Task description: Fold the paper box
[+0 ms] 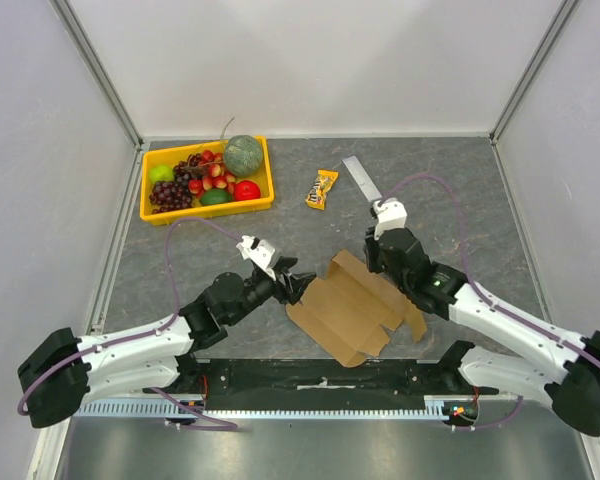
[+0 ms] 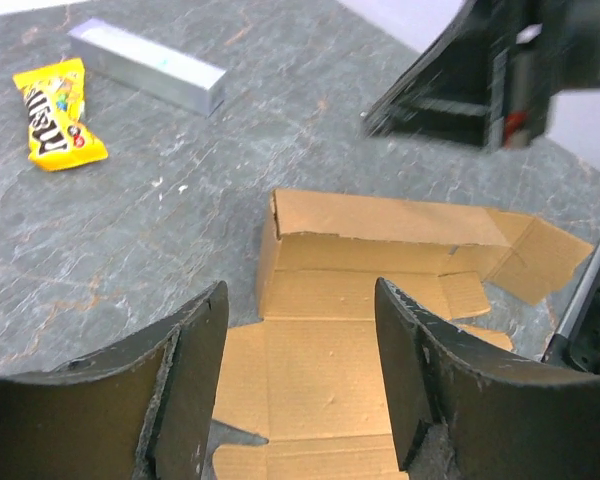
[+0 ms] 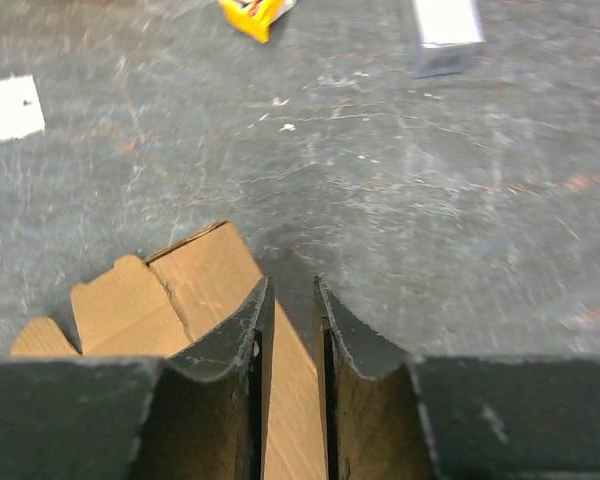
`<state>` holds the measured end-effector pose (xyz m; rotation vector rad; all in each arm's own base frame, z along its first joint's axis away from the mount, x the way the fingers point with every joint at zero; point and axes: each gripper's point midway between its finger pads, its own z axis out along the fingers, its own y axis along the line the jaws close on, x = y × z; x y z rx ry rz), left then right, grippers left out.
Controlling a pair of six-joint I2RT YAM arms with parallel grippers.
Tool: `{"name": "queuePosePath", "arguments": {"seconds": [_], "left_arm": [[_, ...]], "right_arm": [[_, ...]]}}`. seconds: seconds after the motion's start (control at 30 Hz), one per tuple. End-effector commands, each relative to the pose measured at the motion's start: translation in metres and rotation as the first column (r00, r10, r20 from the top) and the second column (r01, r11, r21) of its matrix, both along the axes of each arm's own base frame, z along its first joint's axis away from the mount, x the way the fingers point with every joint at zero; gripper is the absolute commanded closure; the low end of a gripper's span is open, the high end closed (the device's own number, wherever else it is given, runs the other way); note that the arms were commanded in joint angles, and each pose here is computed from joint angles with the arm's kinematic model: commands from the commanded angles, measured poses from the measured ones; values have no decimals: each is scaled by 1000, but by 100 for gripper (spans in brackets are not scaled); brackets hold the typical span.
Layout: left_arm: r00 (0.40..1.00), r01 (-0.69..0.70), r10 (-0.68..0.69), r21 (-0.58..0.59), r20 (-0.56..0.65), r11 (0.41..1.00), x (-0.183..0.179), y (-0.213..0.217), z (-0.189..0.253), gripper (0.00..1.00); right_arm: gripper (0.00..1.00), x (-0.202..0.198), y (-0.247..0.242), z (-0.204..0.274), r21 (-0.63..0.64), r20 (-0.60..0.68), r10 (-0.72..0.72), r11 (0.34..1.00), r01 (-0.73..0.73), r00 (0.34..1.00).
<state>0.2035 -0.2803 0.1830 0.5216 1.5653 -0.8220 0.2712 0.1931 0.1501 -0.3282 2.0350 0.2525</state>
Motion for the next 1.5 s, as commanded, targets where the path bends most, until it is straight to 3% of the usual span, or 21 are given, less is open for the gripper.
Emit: {"name": "queuePosePath", "arguments": {"seconds": [0.0, 0.1, 0.2, 0.33, 0.4, 0.53, 0.6, 1.17, 1.47], "left_arm": [[990, -62, 75, 116, -116, 991, 7, 7, -14, 33], [986, -20, 46, 161, -162, 987, 4, -2, -19, 39], [984, 22, 2, 132, -180, 991, -2, -9, -16, 47], [983, 24, -5, 99, -186, 995, -5, -8, -14, 57], [982, 30, -10, 104, -189, 994, -6, -9, -17, 69], [980, 38, -13, 124, -199, 992, -6, -11, -24, 92], [978, 45, -19, 123, -207, 991, -6, -13, -28, 98], [971, 63, -30, 131, -239, 989, -6, -21, -54, 98], [973, 47, -15, 135, -229, 990, -11, -7, -56, 98]], "right_arm": [[71, -12, -49, 24, 54, -64, -302, 951, 305, 951], [71, -31, -61, 17, 72, -156, -357, 926, 371, 921], [72, -48, -67, 7, 69, -233, -372, 915, 397, 898], [85, -64, -76, -5, 36, -302, -403, 901, 433, 864], [92, -70, -78, -10, 10, -333, -411, 899, 439, 849], [98, -77, -82, -18, -43, -367, -434, 892, 451, 823], [100, -79, -85, -22, -67, -370, -446, 888, 455, 815], [100, -100, -75, -55, -139, -485, -385, 920, 365, 785], [100, -66, -49, -54, -33, -368, -267, 961, 274, 891]]}}
